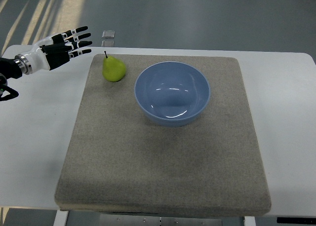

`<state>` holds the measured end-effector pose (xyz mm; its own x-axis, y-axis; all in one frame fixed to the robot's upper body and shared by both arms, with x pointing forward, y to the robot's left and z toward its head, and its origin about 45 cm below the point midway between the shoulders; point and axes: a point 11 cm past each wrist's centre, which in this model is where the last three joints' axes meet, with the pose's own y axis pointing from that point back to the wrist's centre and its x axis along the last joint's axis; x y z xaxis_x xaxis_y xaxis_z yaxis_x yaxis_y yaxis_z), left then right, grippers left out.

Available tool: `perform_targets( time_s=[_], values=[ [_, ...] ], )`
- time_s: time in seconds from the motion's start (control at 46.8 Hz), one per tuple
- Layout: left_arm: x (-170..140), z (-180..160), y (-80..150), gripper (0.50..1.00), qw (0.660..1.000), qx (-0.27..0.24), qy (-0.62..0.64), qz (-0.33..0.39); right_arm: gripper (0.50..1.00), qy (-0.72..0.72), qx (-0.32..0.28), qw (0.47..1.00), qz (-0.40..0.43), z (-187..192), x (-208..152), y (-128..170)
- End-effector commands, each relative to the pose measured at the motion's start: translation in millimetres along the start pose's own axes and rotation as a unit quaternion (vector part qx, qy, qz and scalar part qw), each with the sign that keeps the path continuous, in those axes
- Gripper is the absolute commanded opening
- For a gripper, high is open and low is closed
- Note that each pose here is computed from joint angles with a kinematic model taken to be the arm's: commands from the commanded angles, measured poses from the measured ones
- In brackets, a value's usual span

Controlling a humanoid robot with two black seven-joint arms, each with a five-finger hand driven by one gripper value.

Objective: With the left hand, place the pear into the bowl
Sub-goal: 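Move the open left hand toward the green pear beside the bowl, then close the left hand fingers around the green pear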

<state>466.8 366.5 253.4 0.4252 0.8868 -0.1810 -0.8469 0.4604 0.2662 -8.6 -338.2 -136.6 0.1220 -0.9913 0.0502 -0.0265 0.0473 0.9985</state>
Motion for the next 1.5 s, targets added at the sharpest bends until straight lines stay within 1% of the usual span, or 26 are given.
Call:
perform_targets(
  time_s=[0.0,0.15,0.278,0.342,0.449,0.62,0.77,0.834,1.005,1.112,1.219,1.326,1.476],
  values=[
    [-2.1,6.3,-2.2,0.994,0.998,0.024,-0.060,-0.003,0.926,0.000,0.000,1.000,0.000,0.0,-0.2,0.0],
    [-7.7,24.9,-7.6,0.994,0.987,0.048,-0.152,-0.008,0.926,0.000,0.000,1.000,0.000,0.0,0.3,0.0],
    [-28.6,44.9,-16.0,0.994,0.972,0.055,-0.228,-0.034,0.926,0.000,0.000,1.000,0.000,0.0,0.3,0.0],
    [-26.5,49.8,-14.0,0.994,0.962,0.067,-0.263,-0.029,0.924,0.000,0.000,1.000,0.000,0.0,0.3,0.0],
    [-31.0,56.2,-19.7,0.994,0.942,0.087,-0.324,-0.026,0.926,0.000,0.000,1.000,0.000,0.0,-0.2,0.0],
    [-49.0,56.7,-32.2,0.994,0.911,0.108,-0.396,-0.042,0.924,0.000,0.000,1.000,0.000,0.0,-0.2,0.0],
    [-61.4,49.3,-43.1,0.994,0.869,0.138,-0.473,-0.050,0.924,0.000,0.000,1.000,0.000,0.0,-0.2,0.0],
    [-67.5,46.5,-48.5,0.994,0.857,0.144,-0.492,-0.054,0.926,0.000,0.000,1.000,0.000,0.0,0.3,0.0],
    [-76.2,43.6,-55.1,0.992,0.847,0.147,-0.507,-0.062,0.924,0.000,0.000,1.000,0.000,0.0,-0.2,0.0],
    [-79.3,39.8,-58.6,0.990,0.831,0.157,-0.530,-0.063,0.924,0.000,0.000,1.000,0.000,0.0,-0.2,0.0],
    [-76.1,40.3,-60.0,0.990,0.815,0.160,-0.554,-0.046,0.924,0.000,0.000,1.000,0.000,0.0,-0.2,0.0],
    [-77.7,38.3,-65.1,0.990,0.810,0.150,-0.566,-0.029,0.926,0.000,0.000,1.000,0.000,0.0,-0.2,0.0],
    [-77.3,27.3,-66.1,0.990,0.794,0.164,-0.585,-0.030,0.924,0.000,0.000,1.000,0.000,0.0,0.3,0.0]
  ],
)
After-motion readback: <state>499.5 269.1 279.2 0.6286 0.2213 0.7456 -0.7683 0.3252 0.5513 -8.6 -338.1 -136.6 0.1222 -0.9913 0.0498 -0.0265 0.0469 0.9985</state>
